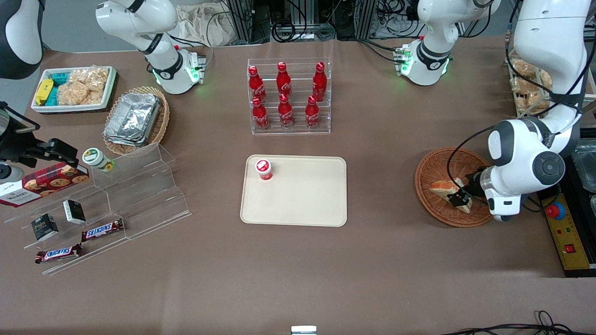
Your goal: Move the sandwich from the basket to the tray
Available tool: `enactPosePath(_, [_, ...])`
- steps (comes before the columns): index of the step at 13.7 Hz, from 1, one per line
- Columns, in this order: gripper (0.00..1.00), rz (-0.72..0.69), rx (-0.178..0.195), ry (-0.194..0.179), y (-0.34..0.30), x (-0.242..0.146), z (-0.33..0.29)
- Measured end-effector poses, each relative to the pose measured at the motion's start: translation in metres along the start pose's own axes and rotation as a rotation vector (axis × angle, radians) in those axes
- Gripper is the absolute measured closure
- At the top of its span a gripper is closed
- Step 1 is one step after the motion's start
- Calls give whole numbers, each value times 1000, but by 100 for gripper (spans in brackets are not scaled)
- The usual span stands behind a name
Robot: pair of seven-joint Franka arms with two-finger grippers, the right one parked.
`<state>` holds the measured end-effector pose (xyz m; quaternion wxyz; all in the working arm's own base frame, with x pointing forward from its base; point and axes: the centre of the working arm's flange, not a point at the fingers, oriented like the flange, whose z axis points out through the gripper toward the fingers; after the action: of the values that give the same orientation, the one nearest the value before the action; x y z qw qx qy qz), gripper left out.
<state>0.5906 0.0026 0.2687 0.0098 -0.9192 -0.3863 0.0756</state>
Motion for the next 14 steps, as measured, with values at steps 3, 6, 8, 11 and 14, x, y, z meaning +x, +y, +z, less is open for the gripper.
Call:
enactPosePath(3, [0, -2, 1, -3, 0, 1, 8])
enactPosePath(6, [15, -7, -9, 3, 2, 5, 23])
enactPosePath(8, [38, -10, -11, 4, 2, 8, 30])
enactPosePath(11, [63, -7, -23, 18, 5, 11, 23])
enactPosePath(14, [68, -6, -10, 7, 6, 12, 12])
